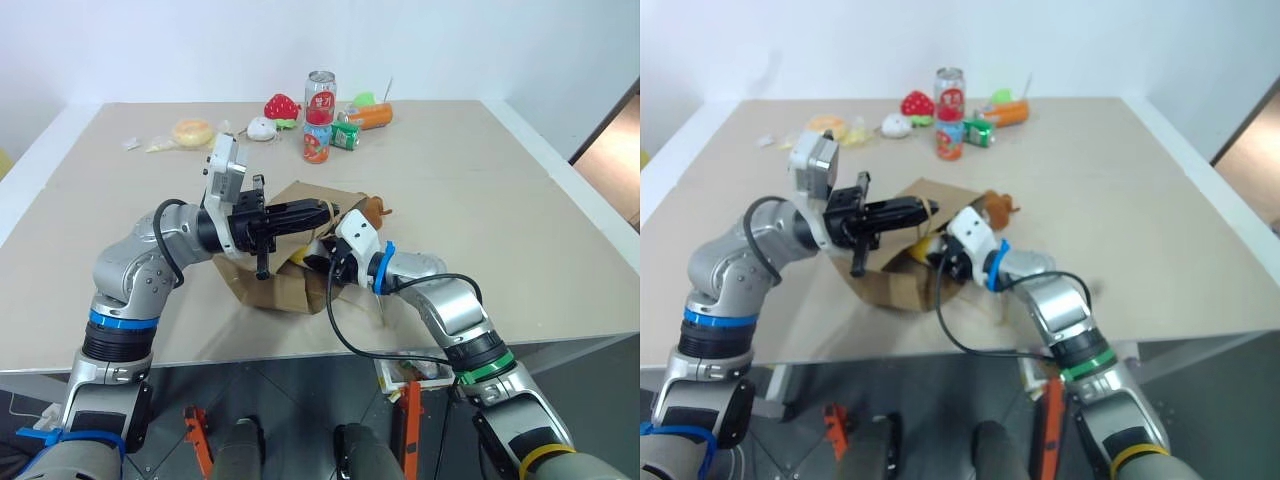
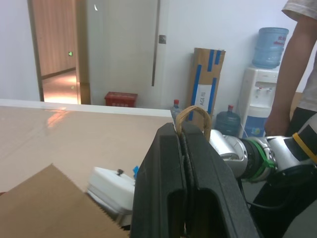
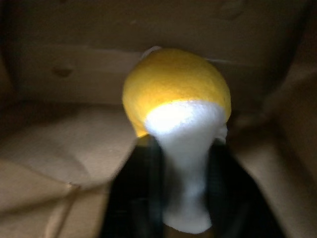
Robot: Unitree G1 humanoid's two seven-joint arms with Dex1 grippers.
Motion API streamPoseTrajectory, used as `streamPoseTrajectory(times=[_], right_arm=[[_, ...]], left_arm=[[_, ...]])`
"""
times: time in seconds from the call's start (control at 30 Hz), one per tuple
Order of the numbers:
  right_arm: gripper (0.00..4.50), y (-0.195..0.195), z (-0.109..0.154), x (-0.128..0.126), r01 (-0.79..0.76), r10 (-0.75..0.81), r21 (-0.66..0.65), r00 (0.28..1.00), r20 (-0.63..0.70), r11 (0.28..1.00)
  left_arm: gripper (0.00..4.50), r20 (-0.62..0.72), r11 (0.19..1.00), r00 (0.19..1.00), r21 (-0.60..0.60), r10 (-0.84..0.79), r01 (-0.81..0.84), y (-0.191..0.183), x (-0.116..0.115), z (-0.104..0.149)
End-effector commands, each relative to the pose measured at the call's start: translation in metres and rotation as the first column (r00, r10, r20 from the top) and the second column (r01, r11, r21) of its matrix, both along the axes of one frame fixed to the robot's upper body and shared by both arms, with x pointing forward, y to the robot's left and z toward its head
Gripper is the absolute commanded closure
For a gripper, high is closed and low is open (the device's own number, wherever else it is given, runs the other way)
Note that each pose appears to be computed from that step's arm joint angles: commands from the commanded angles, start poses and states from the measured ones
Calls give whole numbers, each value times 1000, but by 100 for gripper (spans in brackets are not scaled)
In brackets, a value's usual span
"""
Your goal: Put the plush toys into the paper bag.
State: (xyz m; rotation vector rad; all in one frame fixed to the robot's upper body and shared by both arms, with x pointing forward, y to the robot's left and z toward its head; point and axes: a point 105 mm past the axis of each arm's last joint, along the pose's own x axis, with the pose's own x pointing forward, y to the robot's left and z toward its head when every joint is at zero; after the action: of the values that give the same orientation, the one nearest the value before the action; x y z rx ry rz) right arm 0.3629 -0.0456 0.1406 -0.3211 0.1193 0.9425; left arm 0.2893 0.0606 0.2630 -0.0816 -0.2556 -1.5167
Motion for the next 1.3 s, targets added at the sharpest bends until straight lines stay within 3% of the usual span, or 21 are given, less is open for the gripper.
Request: streamPoseTrajectory(times=[0.03,0.33,0.63,0.67,0.77,0.8,0.9,1.07,1.3], right_arm=[[197,-10,31,-3,-23,24,110,1000,-6,994],[197,-39,58,-50,-166,176,172,983,-46,971],[197,-8,45,-41,-166,178,184,983,-48,969],[154,-4,42,-39,-165,177,181,983,-54,970],[85,4,32,-31,-144,156,152,986,-64,978],[11,2,34,-26,-124,134,149,990,-53,981],[4,-12,45,-17,-73,81,169,996,-39,983],[4,-39,51,-44,-142,159,172,984,-86,975],[4,-98,88,-63,-111,118,259,993,-11,960]], left_arm=[[450,72,1000,997,-16,-3,4,1,-6,15],[450,68,1000,998,-16,-9,10,0,-4,13],[450,70,1000,998,-16,-6,7,-1,-3,13],[450,71,1000,997,-16,-4,5,0,-4,13],[450,72,1000,997,-13,2,-1,1,-4,13],[450,73,1000,997,-13,3,-3,1,-4,13],[450,72,1000,997,-11,4,-4,2,-5,12],[450,72,1000,997,-8,1,0,1,-4,12],[450,76,1000,997,-1,-6,6,0,-4,10]])
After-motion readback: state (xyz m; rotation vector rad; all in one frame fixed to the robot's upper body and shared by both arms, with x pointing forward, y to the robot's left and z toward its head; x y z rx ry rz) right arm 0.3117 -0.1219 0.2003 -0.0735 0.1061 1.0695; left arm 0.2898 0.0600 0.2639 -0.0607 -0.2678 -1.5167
